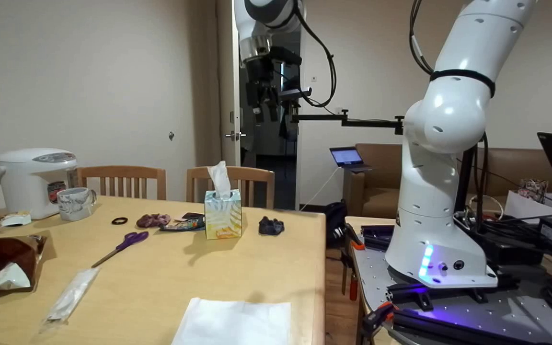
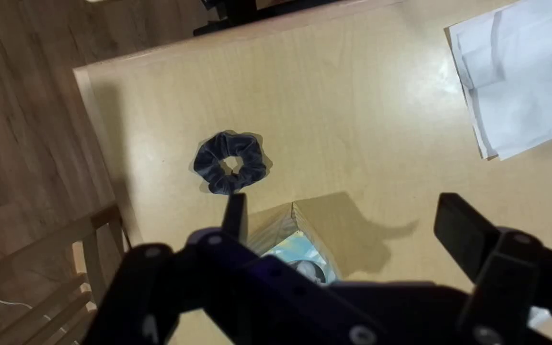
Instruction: Use the tissue on the table to wipe it
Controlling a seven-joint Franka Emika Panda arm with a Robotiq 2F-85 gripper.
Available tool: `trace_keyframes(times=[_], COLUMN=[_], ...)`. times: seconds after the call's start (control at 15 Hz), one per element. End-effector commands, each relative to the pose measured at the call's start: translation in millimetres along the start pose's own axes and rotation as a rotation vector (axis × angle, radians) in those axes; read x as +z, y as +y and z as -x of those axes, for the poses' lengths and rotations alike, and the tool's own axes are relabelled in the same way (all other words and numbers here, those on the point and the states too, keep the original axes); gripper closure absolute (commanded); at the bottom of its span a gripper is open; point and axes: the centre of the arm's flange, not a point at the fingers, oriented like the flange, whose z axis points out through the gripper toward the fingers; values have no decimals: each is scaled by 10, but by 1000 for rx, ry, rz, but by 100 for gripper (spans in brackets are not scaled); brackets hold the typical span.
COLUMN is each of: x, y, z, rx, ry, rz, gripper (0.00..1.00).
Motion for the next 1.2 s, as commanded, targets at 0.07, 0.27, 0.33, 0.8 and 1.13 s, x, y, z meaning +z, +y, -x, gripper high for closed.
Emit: trace_keyframes(times=[0.07,0.27,0.33,0.8,1.13], x=[10,25,36,276,608], y=[-7,-30,-32,-103,-206], z=[-9,-42,-63,-314,-587], rx=[5,-39,-56,-200,-336], ry=[18,64,81,184,190], rz=[5,-33,-47,-144,-150], gripper=[0,0,0,0,0])
